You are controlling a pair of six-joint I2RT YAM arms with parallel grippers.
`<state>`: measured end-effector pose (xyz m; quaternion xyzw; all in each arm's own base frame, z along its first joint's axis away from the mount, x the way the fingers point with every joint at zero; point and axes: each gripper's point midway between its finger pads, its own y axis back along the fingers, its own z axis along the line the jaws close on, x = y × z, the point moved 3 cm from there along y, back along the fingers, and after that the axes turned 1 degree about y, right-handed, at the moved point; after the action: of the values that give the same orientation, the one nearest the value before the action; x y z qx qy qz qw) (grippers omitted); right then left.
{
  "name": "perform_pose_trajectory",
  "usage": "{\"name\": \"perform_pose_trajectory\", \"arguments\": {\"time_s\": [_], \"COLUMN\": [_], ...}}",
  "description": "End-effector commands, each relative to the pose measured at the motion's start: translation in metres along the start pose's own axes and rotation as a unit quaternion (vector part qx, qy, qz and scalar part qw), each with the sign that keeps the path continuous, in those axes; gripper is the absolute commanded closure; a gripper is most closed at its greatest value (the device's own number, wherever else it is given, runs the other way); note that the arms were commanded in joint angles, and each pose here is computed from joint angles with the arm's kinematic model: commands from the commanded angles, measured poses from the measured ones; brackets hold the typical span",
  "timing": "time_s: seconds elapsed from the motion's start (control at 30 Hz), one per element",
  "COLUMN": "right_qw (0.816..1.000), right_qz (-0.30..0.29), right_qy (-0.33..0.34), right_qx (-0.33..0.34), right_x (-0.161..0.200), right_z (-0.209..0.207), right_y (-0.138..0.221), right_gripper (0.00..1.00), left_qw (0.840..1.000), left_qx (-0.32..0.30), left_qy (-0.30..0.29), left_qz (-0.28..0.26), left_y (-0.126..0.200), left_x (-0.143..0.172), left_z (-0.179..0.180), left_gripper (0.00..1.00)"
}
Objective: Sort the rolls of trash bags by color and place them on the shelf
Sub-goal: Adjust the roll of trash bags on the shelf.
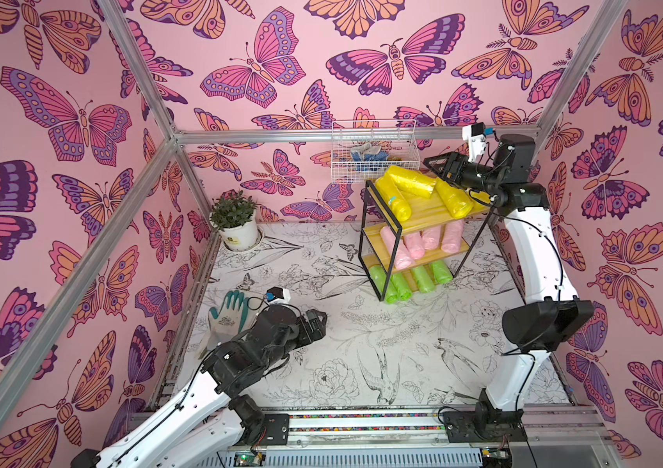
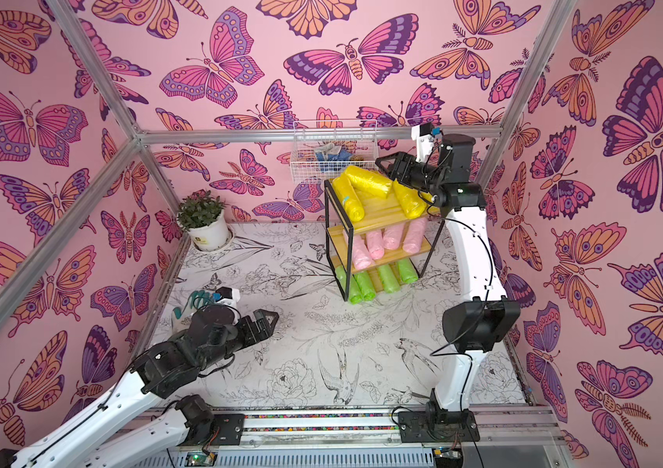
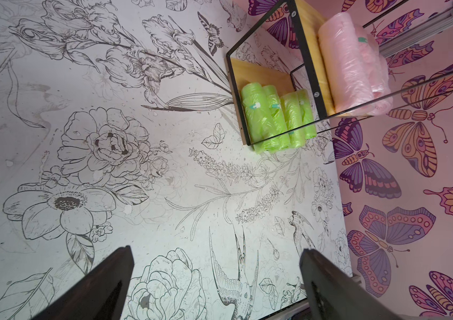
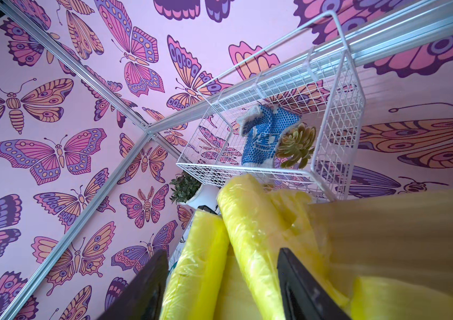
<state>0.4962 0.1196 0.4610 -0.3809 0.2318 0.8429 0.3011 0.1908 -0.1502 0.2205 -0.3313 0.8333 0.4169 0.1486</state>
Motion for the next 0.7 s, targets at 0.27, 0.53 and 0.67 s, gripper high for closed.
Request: {"name": "perform_pose_trajectory", "arguments": {"time_s": [0.27,0.53,0.67], "right_qw": [0.998,0.99,0.987], "right_qz": [0.054,0.105,0.13], "right_qy": [0.034,0.045,0.043], "right_qx": [0.025,0.078,0.085], "right_x": [0.023,0.053,0.067], "right_z": [-0.001,-0.008,-0.003], "right_y": [-0.024,-0.03,-0.031], "right_gripper": [0.34,0.35,0.35], "left_qw": [0.999,0.999,0.998], "left_qx": [-0.024,-0.031,-0.034], "left_qy": [-0.013,-0.013,-0.014], "left_qz": [0.028,0.041,0.045], "left_y": [-0.011,-0.016,-0.017], "left_x": [0.004,0.009,0.011], "left_z": [0.0,0.003,0.006], "left_gripper": [0.0,0.0,0.0]}}
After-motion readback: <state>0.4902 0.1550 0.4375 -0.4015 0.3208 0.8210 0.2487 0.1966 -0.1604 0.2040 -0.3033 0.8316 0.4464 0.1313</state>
